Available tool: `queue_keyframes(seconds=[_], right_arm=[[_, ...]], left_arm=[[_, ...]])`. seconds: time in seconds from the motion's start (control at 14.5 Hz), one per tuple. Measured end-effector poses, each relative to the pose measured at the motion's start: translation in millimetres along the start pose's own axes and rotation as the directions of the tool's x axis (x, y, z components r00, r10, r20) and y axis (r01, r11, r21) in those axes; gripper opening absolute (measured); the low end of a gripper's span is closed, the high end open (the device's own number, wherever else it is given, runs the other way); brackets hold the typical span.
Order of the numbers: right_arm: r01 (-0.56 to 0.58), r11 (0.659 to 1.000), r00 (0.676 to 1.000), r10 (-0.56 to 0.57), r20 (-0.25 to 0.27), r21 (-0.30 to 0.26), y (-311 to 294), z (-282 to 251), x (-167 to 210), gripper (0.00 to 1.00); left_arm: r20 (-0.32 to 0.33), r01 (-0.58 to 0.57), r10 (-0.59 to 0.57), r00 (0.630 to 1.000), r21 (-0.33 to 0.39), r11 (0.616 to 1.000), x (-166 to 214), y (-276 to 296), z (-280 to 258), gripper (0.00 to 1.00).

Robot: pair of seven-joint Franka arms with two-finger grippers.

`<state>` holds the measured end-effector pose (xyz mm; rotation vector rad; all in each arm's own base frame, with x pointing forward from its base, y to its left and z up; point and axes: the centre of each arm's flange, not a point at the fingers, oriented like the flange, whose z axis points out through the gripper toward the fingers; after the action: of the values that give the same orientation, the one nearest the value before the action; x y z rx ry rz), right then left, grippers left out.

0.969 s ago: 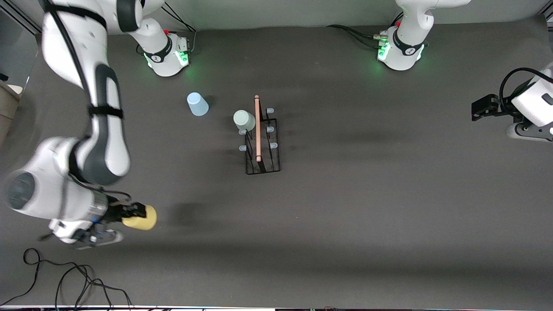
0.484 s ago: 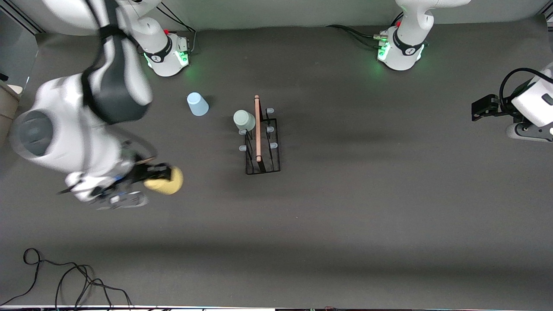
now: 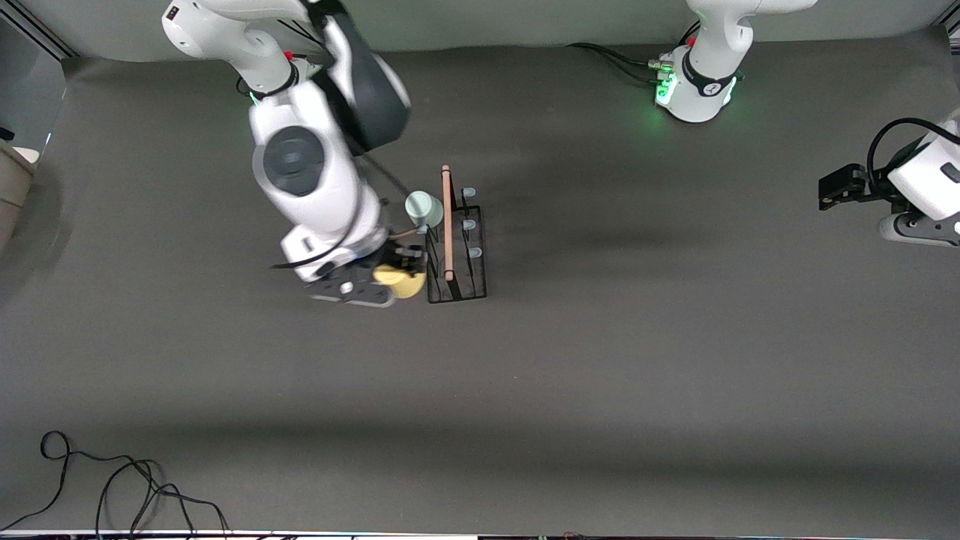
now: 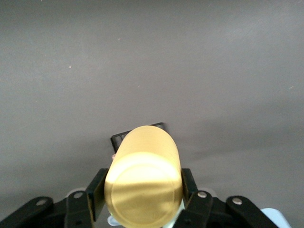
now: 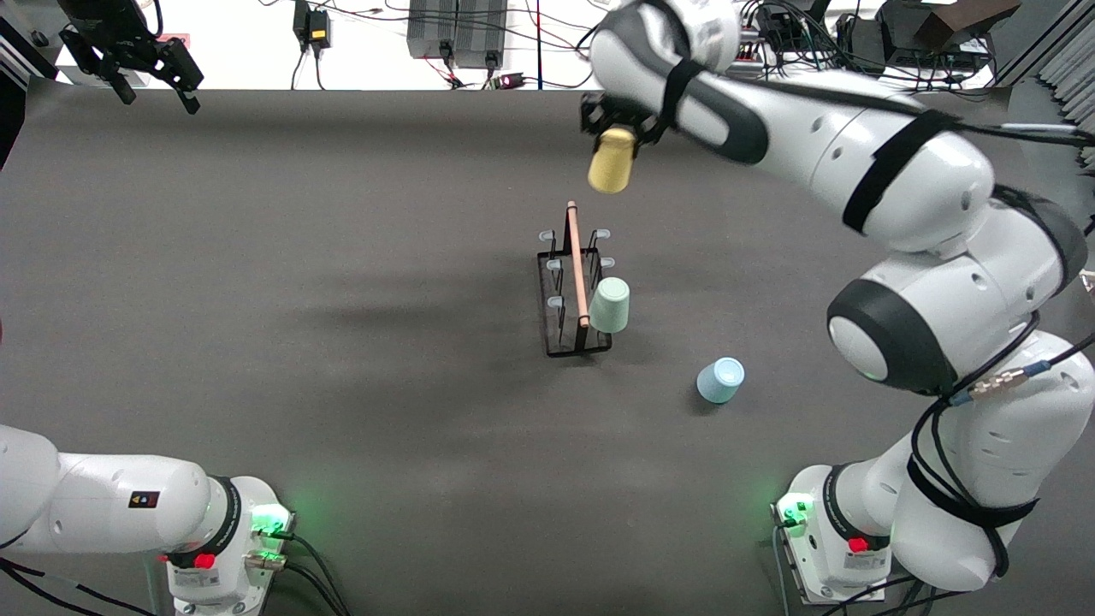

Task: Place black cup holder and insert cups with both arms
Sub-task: 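Carry the yellow cup to the rack and lower it onto a peg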

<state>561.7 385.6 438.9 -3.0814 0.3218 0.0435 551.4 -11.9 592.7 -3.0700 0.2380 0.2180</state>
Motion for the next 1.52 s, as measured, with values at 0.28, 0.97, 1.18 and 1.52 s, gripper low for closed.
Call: queue_keyframes(seconds=[0.28, 0.97, 1.18, 1.52], right_arm=[[-0.022, 1.0, 1.0, 0.022, -0.019, 0.0, -9, 42, -19, 0.66], [-0.046, 0.999, 0.999, 0.046, -0.012, 0.014, 18, 15, -16, 0.66], [-0.046, 0.998, 0.999, 0.046, 0.007, -0.033, 30, 31, -19, 0.66], [-0.028, 0.998, 0.999, 0.03, 0.024, -0.064, 32, 70, -38, 0.66]], left_arm=[[0.0, 0.0, 0.0, 1.0, 0.0, 1.0, 0, 0, 0, 1.0], [0.0, 0.003, -0.003, 1.0, 0.0, 1.0, 0, -2, 0, 1.0], [0.0, 0.003, -0.003, 1.0, 0.0, 1.0, 0, -2, 0, 1.0], [0.0, 0.003, -0.003, 1.0, -0.001, 1.0, 0, -2, 0, 0.99]])
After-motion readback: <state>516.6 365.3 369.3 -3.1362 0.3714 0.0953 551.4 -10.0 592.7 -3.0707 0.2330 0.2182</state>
